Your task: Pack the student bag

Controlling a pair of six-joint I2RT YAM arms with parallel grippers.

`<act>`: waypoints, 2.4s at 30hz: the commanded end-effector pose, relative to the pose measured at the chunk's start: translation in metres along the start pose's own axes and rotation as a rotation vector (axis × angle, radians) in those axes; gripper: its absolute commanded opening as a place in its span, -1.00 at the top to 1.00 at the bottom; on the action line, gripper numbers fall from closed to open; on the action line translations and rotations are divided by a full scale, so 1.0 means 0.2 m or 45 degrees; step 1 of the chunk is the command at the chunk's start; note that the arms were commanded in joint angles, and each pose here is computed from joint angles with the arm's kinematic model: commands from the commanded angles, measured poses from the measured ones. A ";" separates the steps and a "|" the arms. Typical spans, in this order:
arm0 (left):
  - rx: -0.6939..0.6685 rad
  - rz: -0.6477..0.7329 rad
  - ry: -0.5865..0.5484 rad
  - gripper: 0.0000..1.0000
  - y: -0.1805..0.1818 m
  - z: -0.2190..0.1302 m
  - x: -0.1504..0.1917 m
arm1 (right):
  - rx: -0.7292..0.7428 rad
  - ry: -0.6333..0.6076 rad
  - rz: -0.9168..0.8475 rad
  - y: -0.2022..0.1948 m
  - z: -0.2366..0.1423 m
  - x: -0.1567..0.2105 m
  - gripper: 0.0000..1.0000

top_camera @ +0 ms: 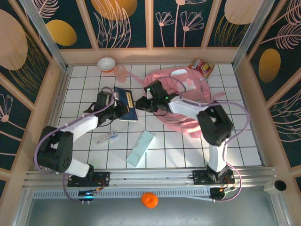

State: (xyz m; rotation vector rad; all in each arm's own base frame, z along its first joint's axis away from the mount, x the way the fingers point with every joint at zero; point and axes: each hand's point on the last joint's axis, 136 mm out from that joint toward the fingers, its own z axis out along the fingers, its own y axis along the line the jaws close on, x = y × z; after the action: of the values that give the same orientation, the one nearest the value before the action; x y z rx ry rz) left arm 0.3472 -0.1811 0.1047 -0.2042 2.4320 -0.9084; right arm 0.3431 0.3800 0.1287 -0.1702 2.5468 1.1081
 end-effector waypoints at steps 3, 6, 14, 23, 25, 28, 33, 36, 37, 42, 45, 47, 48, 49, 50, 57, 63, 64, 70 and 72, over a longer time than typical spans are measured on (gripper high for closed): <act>0.500 0.361 -0.215 1.00 -0.51 -0.25 -0.17 | -0.083 -0.373 -0.213 0.23 -0.45 -0.19 0.16; 0.727 0.496 -0.279 1.00 -0.71 -0.41 -0.17 | -0.165 -0.543 -0.311 0.33 -0.72 -0.20 0.11; 1.146 0.742 -0.298 1.00 -1.10 -0.69 -0.02 | -0.595 -0.794 -0.532 0.54 -1.24 -0.03 -0.22; 1.368 0.802 -0.258 1.00 -1.30 -0.83 0.08 | -0.777 -0.714 -0.550 0.60 -1.28 0.07 -0.31; 1.392 0.796 -0.256 1.00 -1.32 -0.85 0.08 | -0.831 -0.688 -0.564 0.62 -1.27 0.09 -0.33; 1.398 0.798 -0.277 1.00 -1.32 -0.86 0.07 | -0.903 -0.658 -0.595 0.65 -1.27 0.13 -0.31; 1.407 0.767 -0.282 0.83 -1.32 -0.85 0.06 | -0.986 -0.625 -0.651 0.65 -1.30 0.18 0.76; 1.287 0.801 -0.305 0.28 -1.28 -0.78 0.04 | -0.910 -0.687 -0.729 0.60 -1.34 0.18 1.00; 1.212 0.835 -0.313 0.04 -1.26 -0.75 0.03 | -0.842 -0.736 -0.764 0.57 -1.35 0.17 1.00; 0.760 1.234 -0.372 -0.43 -1.10 -0.64 -0.02 | -0.445 -0.835 -1.095 0.42 -1.39 0.20 1.00; 0.615 1.561 -0.389 -0.48 -1.03 -0.65 0.00 | -0.144 -0.729 -1.327 0.27 -1.34 0.23 1.00; 0.552 1.753 -0.394 -0.53 -0.98 -0.65 0.03 | 0.068 -0.632 -1.397 0.14 -1.30 0.21 1.00; 0.523 1.839 -0.389 -0.56 -0.94 -0.64 0.05 | 0.169 -0.578 -1.415 0.08 -1.29 0.20 1.00; 0.502 1.895 -0.394 -0.59 -0.93 -0.65 0.06 | 0.257 -0.518 -1.423 0.01 -1.28 0.19 1.00; 0.482 1.922 -0.404 -0.61 -0.92 -0.66 0.06 | 0.315 -0.474 -1.437 -0.02 -1.27 0.18 1.00; 0.442 2.015 -0.273 -0.66 -0.82 -0.57 0.11 | 0.418 -0.224 -1.655 -0.15 -1.17 0.25 1.00; 0.595 2.027 -0.174 -0.62 -0.83 -0.51 0.21 | 0.354 -0.176 -1.791 -0.07 -1.09 0.27 1.00; 0.617 2.027 -0.152 -0.61 -0.83 -0.49 0.23 | 0.329 -0.173 -1.803 -0.05 -1.08 0.27 1.00; 0.803 1.995 -0.093 -0.33 -0.89 -0.46 0.34 | 0.231 -0.148 -1.857 0.02 -1.02 0.26 1.00; 0.844 1.972 -0.112 -0.16 -0.91 -0.46 0.35 | 0.193 -0.149 -1.870 0.04 -1.01 0.26 1.00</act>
State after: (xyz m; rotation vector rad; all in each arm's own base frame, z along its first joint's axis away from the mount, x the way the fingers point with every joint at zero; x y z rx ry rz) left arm 0.2436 -0.2796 0.2366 1.5398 1.4343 -0.6454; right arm 0.2364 0.2243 0.2147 -1.5032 1.7210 0.2333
